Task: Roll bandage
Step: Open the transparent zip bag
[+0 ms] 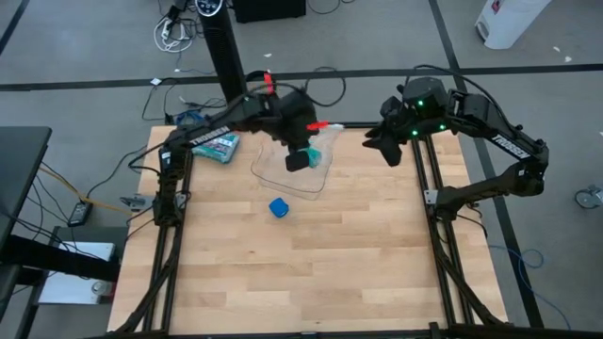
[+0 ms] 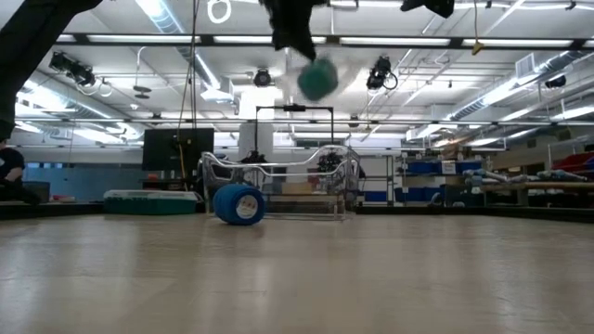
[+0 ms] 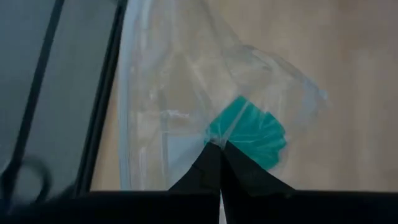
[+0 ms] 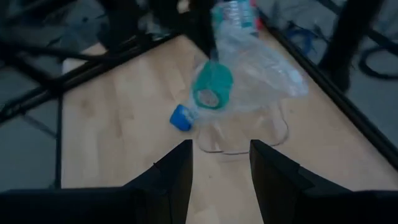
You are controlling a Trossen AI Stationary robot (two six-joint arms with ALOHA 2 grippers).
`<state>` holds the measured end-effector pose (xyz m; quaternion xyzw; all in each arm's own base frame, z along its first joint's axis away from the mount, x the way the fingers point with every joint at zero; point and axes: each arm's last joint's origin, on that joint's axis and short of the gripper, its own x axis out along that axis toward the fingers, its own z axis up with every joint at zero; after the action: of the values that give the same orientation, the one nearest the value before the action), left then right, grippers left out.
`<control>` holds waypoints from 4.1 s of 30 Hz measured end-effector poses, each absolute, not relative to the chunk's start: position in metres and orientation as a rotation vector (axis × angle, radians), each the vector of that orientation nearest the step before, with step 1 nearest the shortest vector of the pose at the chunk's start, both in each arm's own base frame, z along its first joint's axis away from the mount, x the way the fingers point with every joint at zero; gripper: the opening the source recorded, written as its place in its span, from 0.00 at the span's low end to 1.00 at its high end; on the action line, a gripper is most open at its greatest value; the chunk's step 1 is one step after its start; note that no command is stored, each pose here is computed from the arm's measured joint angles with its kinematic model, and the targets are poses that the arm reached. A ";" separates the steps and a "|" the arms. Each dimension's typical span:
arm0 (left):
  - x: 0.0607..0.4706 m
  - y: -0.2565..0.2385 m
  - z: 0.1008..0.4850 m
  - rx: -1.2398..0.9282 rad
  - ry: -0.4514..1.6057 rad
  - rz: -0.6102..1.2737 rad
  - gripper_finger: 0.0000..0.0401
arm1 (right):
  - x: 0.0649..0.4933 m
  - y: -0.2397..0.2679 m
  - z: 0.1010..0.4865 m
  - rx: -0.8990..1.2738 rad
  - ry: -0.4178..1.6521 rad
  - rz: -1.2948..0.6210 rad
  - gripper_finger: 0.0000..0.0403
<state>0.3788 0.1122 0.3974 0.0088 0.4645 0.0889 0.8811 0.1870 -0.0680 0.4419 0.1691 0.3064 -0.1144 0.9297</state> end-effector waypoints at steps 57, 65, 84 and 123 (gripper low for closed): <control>0.453 -0.061 0.359 -0.481 0.151 -0.311 0.00 | 0.141 -0.009 0.426 0.118 0.664 0.384 0.37; 0.454 -0.056 0.362 -0.533 0.156 -0.326 0.00 | 0.145 0.002 0.432 0.043 0.593 0.455 0.37; 0.454 -0.019 0.354 -0.634 0.277 -0.308 0.01 | 0.157 0.010 0.432 0.048 0.583 0.468 0.01; 0.422 -0.014 0.376 -0.258 0.460 -0.004 0.00 | 0.143 -0.003 0.424 0.565 0.772 0.099 0.32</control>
<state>0.4224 -0.0144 0.3757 -0.1274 0.2272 -0.0019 0.9655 0.1428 -0.0035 0.4238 0.2719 0.3711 0.0478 0.8866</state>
